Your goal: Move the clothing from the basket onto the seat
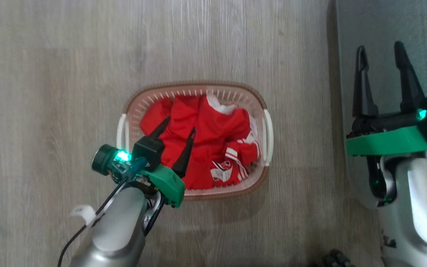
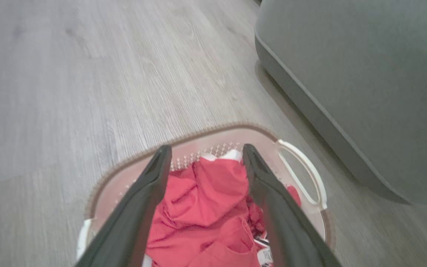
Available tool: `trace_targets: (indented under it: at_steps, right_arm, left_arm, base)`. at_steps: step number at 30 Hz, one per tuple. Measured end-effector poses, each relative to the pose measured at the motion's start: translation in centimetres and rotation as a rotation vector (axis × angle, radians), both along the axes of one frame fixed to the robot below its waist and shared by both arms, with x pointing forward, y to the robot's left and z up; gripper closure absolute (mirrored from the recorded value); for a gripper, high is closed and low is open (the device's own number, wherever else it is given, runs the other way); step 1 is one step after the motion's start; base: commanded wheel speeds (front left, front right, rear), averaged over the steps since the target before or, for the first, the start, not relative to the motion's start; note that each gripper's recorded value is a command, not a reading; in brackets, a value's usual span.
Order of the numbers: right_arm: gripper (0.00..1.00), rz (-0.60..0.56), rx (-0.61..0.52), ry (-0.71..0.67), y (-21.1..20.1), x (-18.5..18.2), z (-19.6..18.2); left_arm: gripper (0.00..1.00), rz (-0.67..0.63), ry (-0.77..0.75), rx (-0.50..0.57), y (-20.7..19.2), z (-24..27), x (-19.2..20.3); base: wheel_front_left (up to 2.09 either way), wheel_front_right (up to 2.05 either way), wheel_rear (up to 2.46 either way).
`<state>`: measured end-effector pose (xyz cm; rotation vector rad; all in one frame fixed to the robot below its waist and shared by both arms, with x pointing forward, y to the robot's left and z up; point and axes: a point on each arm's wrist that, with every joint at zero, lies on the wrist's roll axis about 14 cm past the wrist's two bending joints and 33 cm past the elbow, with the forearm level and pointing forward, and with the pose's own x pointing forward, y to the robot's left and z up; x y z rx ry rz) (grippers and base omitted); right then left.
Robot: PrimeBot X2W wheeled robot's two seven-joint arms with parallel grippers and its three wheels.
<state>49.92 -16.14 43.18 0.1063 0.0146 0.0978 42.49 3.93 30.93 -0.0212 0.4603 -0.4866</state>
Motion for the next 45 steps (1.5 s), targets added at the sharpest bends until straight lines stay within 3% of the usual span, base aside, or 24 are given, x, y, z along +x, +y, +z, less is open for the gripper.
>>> trace_targets:
  at_steps: [10,27,28,30,37,45]
  right_arm:
    - [0.00,-0.025,-0.022,0.076,-1.3,1.2,-4.5]
    - [0.00,-0.049,-0.012,0.108,-2.6,1.7,-6.5]
    - [0.00,-0.052,-0.013,0.109,-2.8,1.6,-6.5]
    - [0.00,-0.060,-0.016,0.109,-3.1,1.5,-6.3]
    - [0.00,-0.065,-0.013,0.089,-3.2,1.4,-5.2]
    - [0.00,-0.055,0.002,0.044,-2.7,1.0,-2.3]
  left_arm:
    - [0.00,-0.193,0.289,0.026,-3.1,-9.0,-4.3]
    - [0.00,-0.328,0.520,0.161,-2.5,-16.0,-8.2]
    - [0.19,-0.331,0.524,0.166,-2.5,-16.2,-8.2]
    - [1.00,-0.328,0.533,0.176,-2.4,-16.5,-8.1]
    - [1.00,-0.336,0.509,0.165,-2.7,-15.3,-7.6]
    - [1.00,-0.276,0.364,0.084,-4.0,-10.6,-3.8]
  base:
    - [0.00,0.00,0.00]
    - [0.00,0.00,0.00]
    - [0.00,0.00,0.00]
    - [0.00,0.00,0.00]
    - [0.00,0.00,0.00]
    - [0.00,0.00,0.00]
